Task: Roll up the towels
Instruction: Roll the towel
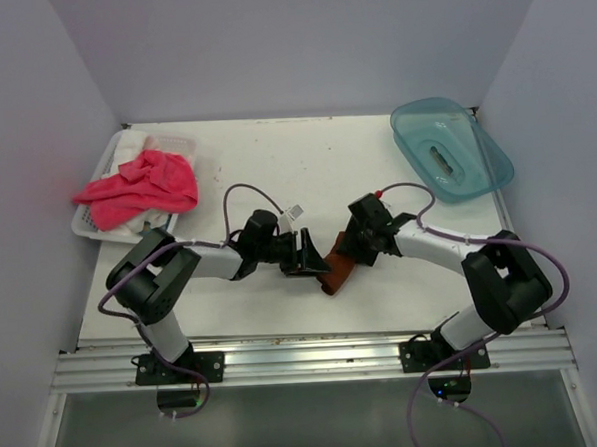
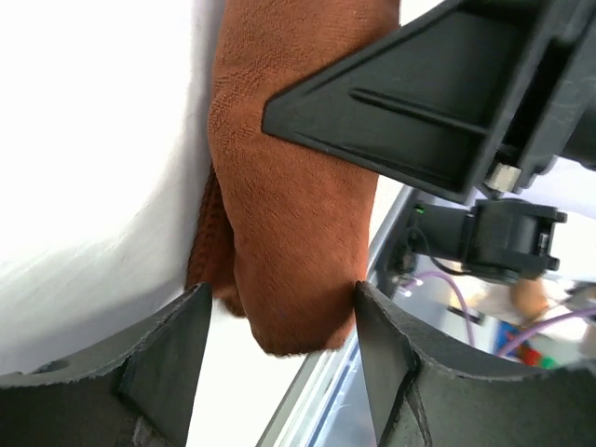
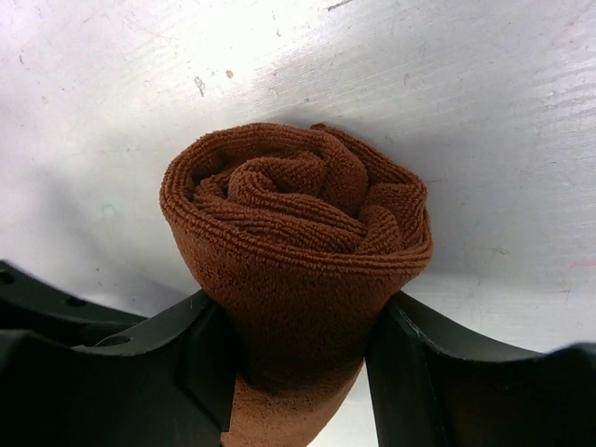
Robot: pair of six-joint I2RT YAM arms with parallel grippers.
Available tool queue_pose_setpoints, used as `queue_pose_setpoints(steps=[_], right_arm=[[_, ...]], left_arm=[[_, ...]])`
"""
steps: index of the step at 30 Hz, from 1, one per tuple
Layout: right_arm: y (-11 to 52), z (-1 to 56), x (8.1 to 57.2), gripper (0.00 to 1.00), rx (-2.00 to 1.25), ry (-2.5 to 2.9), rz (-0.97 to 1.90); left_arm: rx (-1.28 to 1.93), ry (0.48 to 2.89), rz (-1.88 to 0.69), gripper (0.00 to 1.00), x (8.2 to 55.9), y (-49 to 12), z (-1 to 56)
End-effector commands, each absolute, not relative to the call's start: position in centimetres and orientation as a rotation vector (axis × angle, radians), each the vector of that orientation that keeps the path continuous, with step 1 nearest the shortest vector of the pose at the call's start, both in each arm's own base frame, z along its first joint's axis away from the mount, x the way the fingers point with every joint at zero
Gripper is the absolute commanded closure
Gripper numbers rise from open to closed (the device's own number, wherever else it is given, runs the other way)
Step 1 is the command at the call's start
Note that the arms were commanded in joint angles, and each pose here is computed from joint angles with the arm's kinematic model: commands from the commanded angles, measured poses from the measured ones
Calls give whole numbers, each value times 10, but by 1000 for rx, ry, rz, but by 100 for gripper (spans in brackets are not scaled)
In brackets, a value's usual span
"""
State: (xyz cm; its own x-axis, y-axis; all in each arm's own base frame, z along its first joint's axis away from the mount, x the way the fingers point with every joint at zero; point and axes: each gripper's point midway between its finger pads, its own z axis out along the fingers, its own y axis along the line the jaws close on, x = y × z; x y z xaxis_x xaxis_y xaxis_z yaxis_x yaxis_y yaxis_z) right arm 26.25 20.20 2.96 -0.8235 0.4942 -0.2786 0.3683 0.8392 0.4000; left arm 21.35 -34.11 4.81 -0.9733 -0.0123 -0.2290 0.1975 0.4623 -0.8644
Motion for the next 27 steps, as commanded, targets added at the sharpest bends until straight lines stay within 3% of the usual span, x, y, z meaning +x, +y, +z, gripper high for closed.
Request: queue_pose_setpoints(steps=[1,6,16,27], right_arm=[[172,13,251,55,639,2711,208],[170,18,254,56,626,2729,151],[177,24,257,56,563,2794,126],[185,30,260,53,544,2819,173]], left_arm=[[288,2445,-1308,34,230,-329,69],[449,2371,-945,34,251,-307,78],[922,2066,-862,30,210,-368,122],[996,2024,-704,22,205,-381,98]])
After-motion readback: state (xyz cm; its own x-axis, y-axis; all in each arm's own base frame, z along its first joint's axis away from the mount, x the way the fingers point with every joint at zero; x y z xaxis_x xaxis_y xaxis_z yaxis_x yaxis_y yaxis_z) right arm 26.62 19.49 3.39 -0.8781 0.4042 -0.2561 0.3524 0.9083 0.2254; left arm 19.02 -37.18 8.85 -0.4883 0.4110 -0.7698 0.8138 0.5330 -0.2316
